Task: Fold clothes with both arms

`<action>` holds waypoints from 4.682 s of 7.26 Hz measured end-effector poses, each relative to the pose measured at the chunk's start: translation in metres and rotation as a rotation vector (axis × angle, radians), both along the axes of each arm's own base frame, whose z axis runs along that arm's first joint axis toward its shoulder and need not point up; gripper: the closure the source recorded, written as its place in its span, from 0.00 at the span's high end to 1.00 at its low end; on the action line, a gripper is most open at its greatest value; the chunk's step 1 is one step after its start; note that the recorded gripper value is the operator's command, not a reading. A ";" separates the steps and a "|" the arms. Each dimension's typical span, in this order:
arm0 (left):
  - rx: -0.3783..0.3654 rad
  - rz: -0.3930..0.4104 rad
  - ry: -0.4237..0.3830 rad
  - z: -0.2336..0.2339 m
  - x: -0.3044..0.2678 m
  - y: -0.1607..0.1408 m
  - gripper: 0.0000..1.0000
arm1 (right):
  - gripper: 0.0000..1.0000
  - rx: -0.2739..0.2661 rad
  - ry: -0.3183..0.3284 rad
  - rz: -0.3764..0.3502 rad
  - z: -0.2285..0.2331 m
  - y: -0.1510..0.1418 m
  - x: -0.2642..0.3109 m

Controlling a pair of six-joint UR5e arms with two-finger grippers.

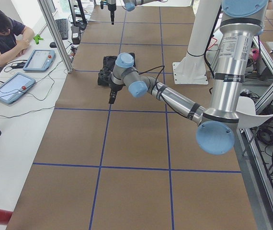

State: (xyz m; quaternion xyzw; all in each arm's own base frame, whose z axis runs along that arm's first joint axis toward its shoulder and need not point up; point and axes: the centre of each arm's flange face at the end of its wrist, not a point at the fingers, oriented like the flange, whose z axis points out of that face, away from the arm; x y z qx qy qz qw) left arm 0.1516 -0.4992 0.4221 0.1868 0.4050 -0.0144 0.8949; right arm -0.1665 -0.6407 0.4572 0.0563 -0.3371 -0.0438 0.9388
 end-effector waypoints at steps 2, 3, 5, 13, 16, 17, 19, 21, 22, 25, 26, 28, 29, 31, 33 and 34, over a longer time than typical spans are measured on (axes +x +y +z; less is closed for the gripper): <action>0.070 0.077 -0.116 0.054 -0.051 0.015 1.00 | 1.00 -0.012 -0.019 0.004 0.051 0.023 0.082; 0.089 0.107 -0.151 0.073 -0.066 0.021 1.00 | 1.00 -0.018 -0.045 0.027 0.067 0.033 0.122; 0.128 0.160 -0.203 0.105 -0.100 0.022 1.00 | 1.00 -0.030 -0.099 0.052 0.097 0.068 0.175; 0.050 0.286 -0.258 0.157 -0.152 0.033 1.00 | 1.00 -0.112 -0.064 0.064 0.163 0.156 0.200; -0.086 0.306 -0.250 0.138 -0.180 0.044 1.00 | 1.00 -0.188 -0.081 0.064 0.163 0.162 0.199; -0.089 0.320 -0.255 0.142 -0.188 0.046 1.00 | 1.00 -0.202 -0.094 0.064 0.164 0.166 0.198; -0.114 0.320 -0.240 0.163 -0.204 0.046 1.00 | 1.00 -0.222 -0.104 0.066 0.170 0.181 0.199; -0.108 0.333 -0.211 0.186 -0.206 0.043 1.00 | 1.00 -0.232 -0.099 0.073 0.176 0.187 0.203; -0.091 0.332 -0.210 0.201 -0.206 0.039 1.00 | 1.00 -0.231 -0.095 0.077 0.178 0.187 0.205; -0.058 0.323 -0.212 0.230 -0.205 0.015 1.00 | 1.00 -0.230 -0.092 0.081 0.180 0.188 0.207; -0.057 0.322 -0.212 0.231 -0.205 0.011 1.00 | 1.00 -0.230 -0.092 0.082 0.180 0.188 0.208; -0.054 0.321 -0.211 0.229 -0.205 0.009 1.00 | 1.00 -0.230 -0.091 0.082 0.181 0.188 0.208; -0.052 0.321 -0.211 0.228 -0.205 0.009 1.00 | 1.00 -0.233 -0.090 0.082 0.183 0.189 0.208; -0.050 0.320 -0.211 0.227 -0.205 0.008 1.00 | 1.00 -0.242 -0.088 0.085 0.186 0.189 0.208; -0.058 0.313 -0.210 0.228 -0.205 0.008 1.00 | 1.00 -0.260 -0.086 0.096 0.191 0.189 0.208; -0.080 0.290 -0.203 0.228 -0.205 0.008 1.00 | 1.00 -0.274 -0.086 0.109 0.192 0.189 0.209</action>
